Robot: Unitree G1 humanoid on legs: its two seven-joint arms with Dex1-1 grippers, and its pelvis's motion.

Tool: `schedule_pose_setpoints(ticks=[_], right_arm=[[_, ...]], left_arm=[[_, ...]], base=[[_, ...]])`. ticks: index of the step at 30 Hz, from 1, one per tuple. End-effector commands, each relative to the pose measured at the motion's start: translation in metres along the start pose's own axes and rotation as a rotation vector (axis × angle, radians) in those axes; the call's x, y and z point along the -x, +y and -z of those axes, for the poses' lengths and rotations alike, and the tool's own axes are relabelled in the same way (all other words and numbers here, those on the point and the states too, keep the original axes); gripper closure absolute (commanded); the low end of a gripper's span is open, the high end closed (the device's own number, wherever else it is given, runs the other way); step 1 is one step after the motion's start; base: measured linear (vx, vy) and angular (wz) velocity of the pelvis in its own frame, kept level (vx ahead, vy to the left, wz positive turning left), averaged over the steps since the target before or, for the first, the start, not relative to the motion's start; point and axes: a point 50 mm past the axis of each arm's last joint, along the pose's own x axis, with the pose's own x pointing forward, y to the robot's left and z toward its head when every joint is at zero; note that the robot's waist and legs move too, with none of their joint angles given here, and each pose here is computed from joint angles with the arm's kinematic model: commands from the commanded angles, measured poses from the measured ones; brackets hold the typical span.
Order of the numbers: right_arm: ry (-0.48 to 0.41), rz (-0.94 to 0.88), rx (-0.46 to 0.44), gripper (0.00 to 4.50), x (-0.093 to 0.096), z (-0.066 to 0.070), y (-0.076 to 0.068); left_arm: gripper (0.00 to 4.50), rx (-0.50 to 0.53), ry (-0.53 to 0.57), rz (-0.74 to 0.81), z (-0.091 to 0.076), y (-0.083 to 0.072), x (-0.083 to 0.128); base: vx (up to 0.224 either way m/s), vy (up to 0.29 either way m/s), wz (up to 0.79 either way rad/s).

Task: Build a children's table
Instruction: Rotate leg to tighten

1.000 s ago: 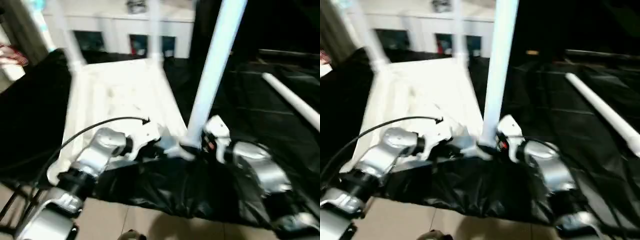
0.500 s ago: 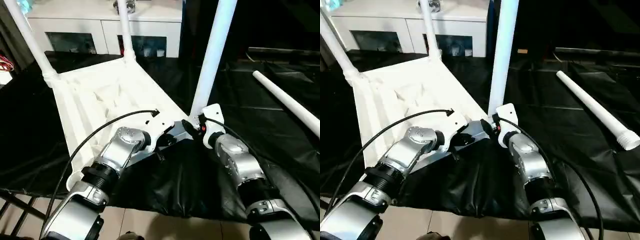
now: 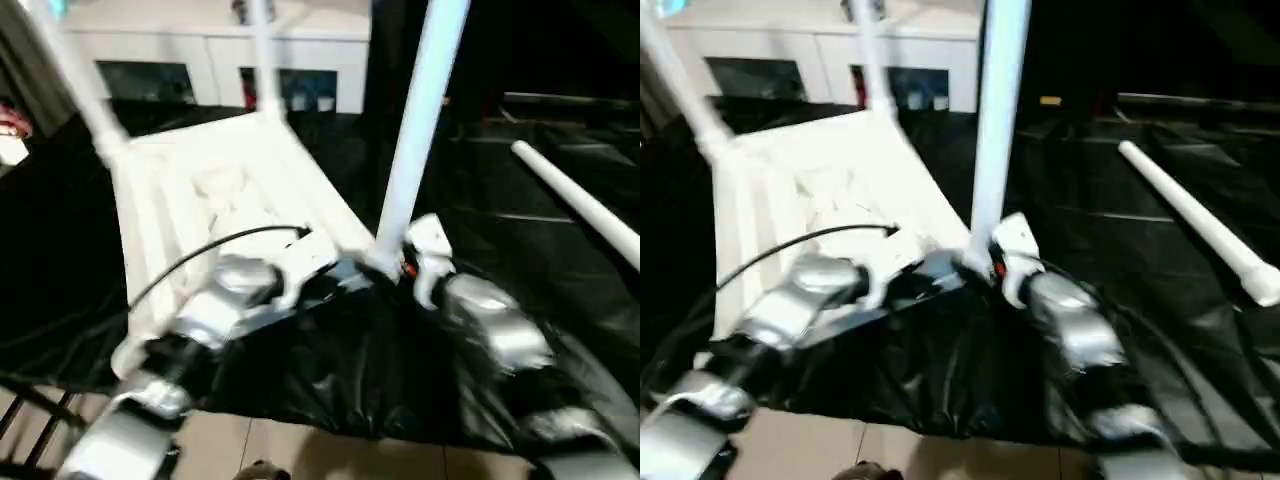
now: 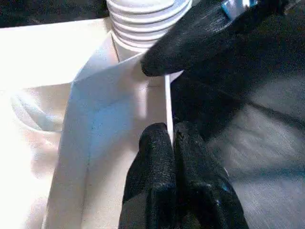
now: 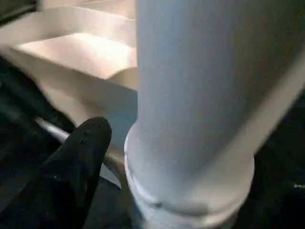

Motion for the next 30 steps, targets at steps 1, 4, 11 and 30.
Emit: schedule_pose_setpoints(ticks=[1,4,11,30], right_arm=[[-0.007,-0.137,0.054,0.49,0.004,-0.006,0.009],[0.017,-0.212,0.086,0.49,0.013,-0.006,0.009],[0.062,-0.327,0.117,0.63,0.023,-0.006,0.012],[0.084,-0.217,0.089,1.77,0.009,0.006,0.02]], left_arm=[[4.5,-0.1,-0.058,0.127,-0.017,-0.011,0.0],[4.5,-0.111,-0.045,0.183,-0.014,-0.014,0.006],[4.5,-0.126,-0.011,0.251,-0.009,-0.015,0.015],[4.5,-0.062,-0.007,0.11,-0.008,-0.006,0.008]], base=[[0.0,0.0,0.0],[0.0,0.0,0.0],[0.0,0.0,0.0],[0.0,0.0,0.0]])
